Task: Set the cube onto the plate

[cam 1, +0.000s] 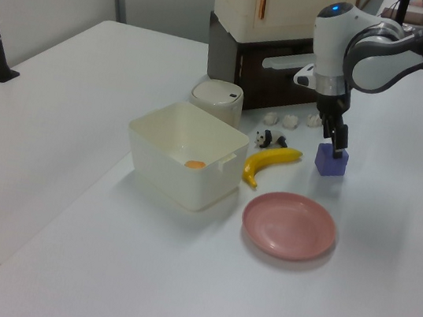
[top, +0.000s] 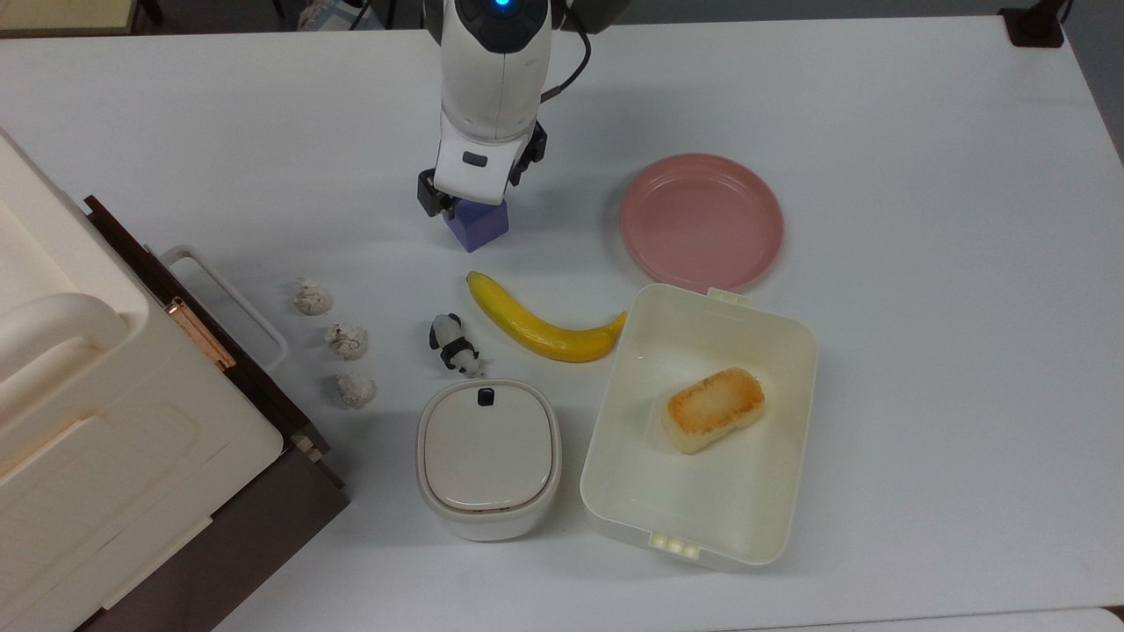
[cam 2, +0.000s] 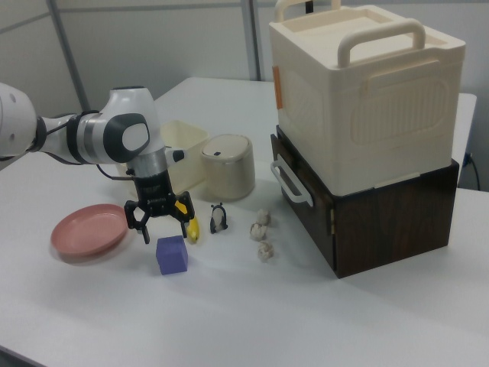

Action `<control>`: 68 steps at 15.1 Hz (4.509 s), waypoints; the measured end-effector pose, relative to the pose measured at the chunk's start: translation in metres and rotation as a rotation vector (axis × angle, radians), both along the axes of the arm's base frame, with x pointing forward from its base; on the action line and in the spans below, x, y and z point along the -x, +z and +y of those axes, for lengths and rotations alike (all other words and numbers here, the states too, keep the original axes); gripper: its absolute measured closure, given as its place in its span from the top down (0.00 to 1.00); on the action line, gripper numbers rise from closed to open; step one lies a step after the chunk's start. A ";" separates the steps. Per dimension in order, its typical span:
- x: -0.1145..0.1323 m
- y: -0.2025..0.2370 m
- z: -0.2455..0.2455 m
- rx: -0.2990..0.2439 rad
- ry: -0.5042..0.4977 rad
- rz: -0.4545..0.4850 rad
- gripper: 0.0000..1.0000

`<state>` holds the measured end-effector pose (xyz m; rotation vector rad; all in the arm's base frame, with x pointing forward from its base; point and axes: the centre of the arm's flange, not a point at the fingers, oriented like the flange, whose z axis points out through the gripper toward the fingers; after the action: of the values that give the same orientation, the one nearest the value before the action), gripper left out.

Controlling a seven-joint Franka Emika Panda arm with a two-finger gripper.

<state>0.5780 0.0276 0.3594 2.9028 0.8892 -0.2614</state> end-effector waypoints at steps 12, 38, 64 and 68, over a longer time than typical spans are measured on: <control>0.000 -0.021 0.017 0.028 0.013 0.054 0.72; 0.003 -0.050 0.021 0.149 -0.056 0.122 0.56; -0.002 0.044 0.210 0.023 -0.465 0.013 1.00; -0.009 0.057 0.188 0.027 -0.492 0.015 1.00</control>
<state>0.5873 0.2157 0.4166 3.0494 0.1543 -0.3252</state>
